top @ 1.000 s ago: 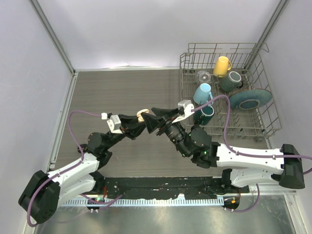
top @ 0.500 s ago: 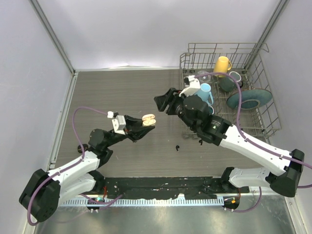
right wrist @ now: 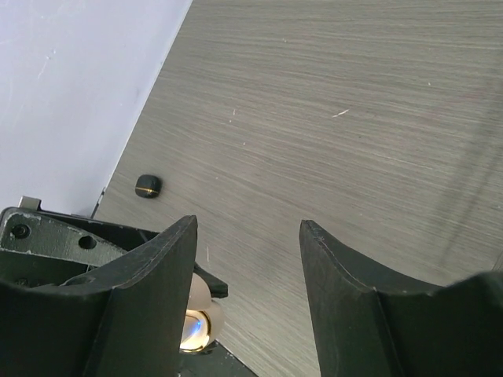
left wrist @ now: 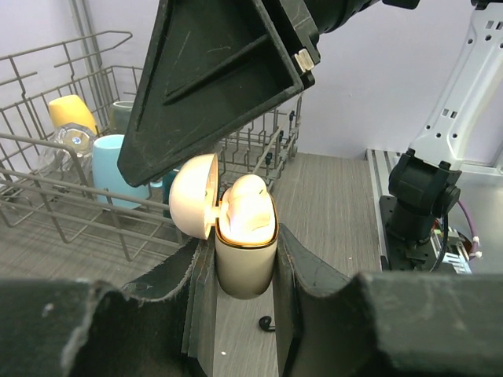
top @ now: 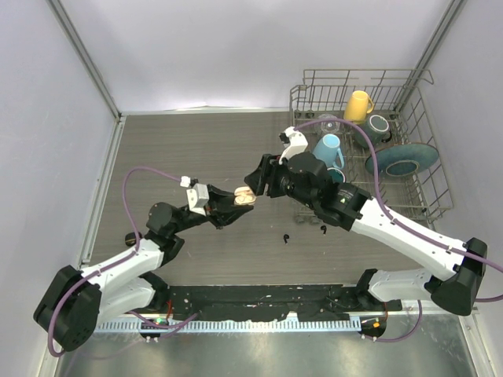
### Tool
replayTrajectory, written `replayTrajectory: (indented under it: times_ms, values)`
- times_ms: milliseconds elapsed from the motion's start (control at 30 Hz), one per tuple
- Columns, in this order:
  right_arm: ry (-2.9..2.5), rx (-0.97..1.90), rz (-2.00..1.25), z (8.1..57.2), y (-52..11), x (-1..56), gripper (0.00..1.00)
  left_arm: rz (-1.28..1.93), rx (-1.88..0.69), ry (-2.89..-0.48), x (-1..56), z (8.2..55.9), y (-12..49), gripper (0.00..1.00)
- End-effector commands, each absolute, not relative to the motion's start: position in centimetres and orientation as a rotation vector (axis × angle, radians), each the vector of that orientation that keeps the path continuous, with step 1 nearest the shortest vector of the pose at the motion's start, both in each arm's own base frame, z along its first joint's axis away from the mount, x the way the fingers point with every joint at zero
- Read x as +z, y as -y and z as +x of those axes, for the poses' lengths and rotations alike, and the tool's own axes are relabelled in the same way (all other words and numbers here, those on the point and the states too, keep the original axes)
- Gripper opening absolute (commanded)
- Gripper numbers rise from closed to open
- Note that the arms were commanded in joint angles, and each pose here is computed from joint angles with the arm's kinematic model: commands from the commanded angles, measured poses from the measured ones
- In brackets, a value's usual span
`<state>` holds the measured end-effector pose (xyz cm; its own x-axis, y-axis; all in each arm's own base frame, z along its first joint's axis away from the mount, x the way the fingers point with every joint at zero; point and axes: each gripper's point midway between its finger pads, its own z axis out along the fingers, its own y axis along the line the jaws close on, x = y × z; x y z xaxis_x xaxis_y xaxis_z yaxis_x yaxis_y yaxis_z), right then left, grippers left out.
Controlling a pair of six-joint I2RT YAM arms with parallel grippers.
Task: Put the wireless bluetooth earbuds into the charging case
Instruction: Close the charging case.
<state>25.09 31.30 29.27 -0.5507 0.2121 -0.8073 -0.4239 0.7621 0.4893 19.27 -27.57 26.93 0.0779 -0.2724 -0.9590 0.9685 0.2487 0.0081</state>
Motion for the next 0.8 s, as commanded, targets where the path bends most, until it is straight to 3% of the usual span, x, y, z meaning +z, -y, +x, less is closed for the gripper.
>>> replayTrajectory:
  times_ms: [0,633,767]
  values:
    - [-1.962,0.871,-0.200,24.6,-31.4,30.9,0.60,0.857,-1.114,-1.002,29.2,19.2,27.8,0.00]
    - [-2.000,0.863,-0.172,23.4,-29.8,28.7,0.60,0.809,-1.117,-1.067,28.3,20.2,27.9,0.00]
    - [-1.976,0.779,-0.043,24.5,-27.7,28.7,0.60,0.762,-1.109,-1.133,27.9,21.3,27.9,0.00]
